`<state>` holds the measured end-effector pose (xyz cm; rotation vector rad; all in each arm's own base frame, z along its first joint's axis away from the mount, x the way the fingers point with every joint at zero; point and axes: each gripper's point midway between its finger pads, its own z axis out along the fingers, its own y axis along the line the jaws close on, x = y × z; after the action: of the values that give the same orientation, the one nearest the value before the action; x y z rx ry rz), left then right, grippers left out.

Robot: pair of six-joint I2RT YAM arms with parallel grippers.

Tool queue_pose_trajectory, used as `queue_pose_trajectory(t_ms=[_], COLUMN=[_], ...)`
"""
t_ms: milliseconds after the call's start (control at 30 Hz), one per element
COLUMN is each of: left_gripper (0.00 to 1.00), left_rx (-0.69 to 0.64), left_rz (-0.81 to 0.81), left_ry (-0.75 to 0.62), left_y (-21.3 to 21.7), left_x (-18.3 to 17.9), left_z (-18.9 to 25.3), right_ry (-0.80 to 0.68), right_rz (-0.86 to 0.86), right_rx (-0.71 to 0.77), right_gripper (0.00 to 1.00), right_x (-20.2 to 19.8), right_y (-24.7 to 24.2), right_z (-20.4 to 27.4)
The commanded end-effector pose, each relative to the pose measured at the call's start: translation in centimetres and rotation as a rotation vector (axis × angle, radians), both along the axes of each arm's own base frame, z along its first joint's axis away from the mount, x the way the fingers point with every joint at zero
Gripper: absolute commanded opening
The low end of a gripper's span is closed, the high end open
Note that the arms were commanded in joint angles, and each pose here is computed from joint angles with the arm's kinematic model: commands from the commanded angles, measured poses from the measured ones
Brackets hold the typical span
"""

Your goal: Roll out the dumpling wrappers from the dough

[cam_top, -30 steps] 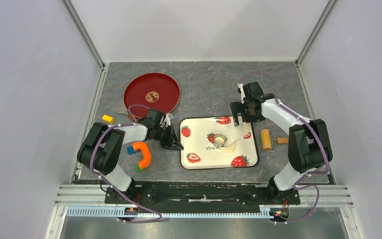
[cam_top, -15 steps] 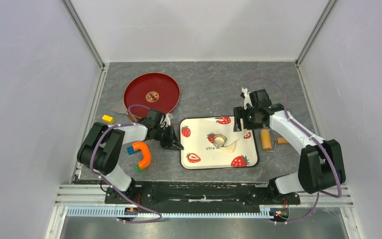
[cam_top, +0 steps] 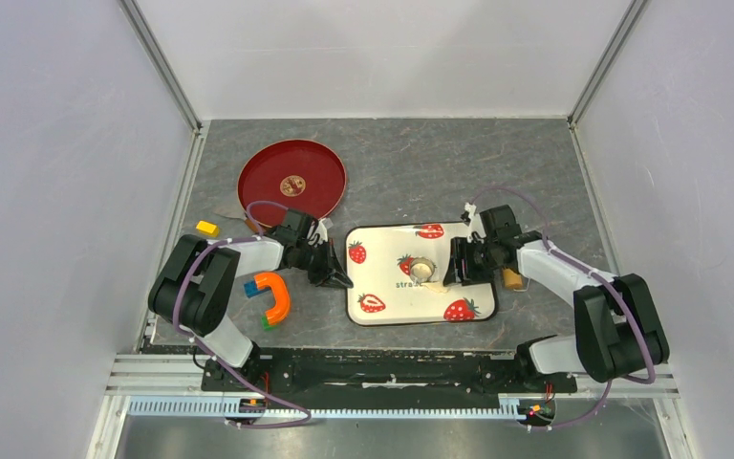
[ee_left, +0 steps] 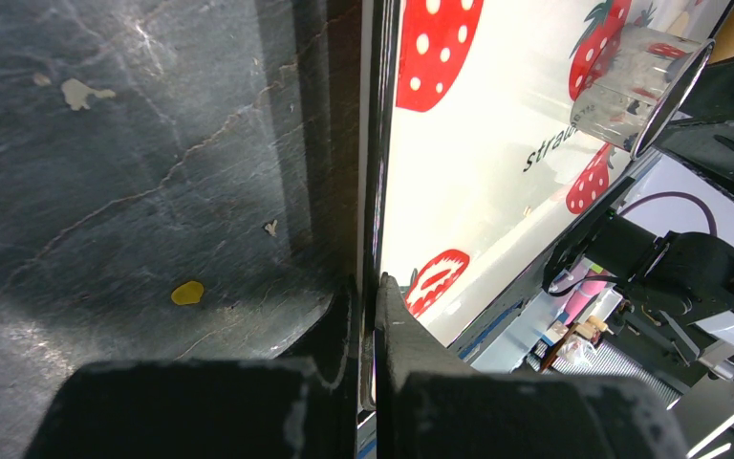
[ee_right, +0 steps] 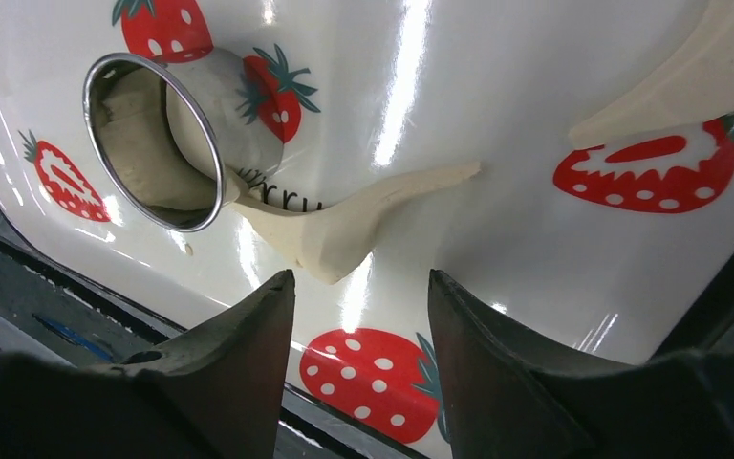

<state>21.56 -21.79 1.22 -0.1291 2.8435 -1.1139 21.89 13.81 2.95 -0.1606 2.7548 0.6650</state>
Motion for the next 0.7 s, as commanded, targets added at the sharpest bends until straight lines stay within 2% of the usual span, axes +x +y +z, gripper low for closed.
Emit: queue_pose_trajectory(t_ms=[0,233,500,667], left_gripper=[0.02,0.02,0.02,0.02], left_rx=[0.229,0.229,0.229,0.230], left_rz=[0.010,0.010,0.010,0.009], left_ry=[0.033,0.031,0.033,0.035], left_y=[3.6,3.6,3.6,3.6], left_x=[-1.5,-1.4,-1.4,-1.5], left_z=[-4.8,-4.7,-4.7,-4.8], right_ry=[-0.025,-0.013,-0.010,-0.039], right_rz=[-0.010,0.001,0.002,0.003], right_rx=[0.055,0.032,-0.033,-0.027], right_gripper=[0.54,0.47,0.23,0.13], right_x=[0.9,1.6,1.8,2.1], right_y=[0.9,1.3,0.5,0.6], right_z=[-0.5,-1.5,-2.7,-1.7])
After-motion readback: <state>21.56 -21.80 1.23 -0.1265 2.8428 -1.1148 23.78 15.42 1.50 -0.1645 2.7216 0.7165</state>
